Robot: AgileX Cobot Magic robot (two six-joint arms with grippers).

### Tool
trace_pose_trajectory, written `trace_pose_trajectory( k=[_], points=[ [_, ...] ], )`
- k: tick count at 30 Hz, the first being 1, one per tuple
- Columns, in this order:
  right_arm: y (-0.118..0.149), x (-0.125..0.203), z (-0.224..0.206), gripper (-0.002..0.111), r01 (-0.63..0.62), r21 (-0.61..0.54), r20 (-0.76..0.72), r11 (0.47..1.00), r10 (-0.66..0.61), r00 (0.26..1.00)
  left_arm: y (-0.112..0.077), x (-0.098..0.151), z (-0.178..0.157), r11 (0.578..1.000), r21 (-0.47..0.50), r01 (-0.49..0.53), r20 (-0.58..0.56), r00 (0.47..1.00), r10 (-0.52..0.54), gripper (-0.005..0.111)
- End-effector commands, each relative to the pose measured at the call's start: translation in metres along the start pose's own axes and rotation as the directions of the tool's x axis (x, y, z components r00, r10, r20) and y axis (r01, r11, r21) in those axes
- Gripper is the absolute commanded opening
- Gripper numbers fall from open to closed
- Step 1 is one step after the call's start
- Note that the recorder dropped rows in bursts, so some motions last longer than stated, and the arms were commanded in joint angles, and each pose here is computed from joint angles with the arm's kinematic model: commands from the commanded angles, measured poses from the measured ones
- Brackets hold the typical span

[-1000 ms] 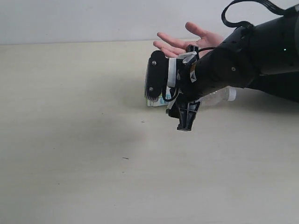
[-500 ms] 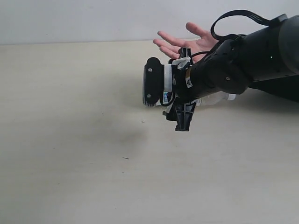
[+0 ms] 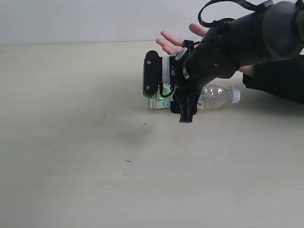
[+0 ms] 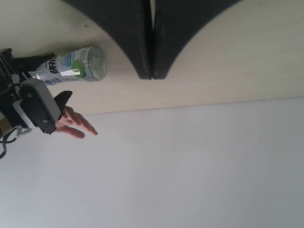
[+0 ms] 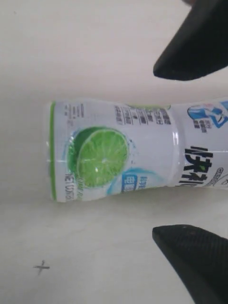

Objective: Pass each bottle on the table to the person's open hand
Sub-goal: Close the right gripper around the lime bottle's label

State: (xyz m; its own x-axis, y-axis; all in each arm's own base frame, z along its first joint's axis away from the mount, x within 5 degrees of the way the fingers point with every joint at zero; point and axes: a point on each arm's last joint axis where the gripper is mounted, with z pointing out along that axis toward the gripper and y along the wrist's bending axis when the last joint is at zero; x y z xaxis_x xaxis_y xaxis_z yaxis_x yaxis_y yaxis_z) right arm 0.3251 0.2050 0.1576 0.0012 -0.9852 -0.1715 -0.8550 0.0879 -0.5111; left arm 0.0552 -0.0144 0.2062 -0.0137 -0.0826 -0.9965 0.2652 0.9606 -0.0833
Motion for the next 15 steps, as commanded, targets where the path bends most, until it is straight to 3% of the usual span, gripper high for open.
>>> trace_pose_trajectory(
  k=[1,15],
  points=[
    [0.003,0.000,0.011,0.079,0.020,-0.013,-0.020,1.000,-0.020,1.000,0.000,-0.001,-0.001,1.000,0.004,-0.001,0.015,1.000,0.001,0.000],
    [0.001,0.003,0.026,0.079,0.045,0.065,-0.055,0.997,-0.041,0.998,0.000,-0.001,-0.001,1.000,0.004,-0.001,0.015,1.000,0.001,0.000]
  ],
)
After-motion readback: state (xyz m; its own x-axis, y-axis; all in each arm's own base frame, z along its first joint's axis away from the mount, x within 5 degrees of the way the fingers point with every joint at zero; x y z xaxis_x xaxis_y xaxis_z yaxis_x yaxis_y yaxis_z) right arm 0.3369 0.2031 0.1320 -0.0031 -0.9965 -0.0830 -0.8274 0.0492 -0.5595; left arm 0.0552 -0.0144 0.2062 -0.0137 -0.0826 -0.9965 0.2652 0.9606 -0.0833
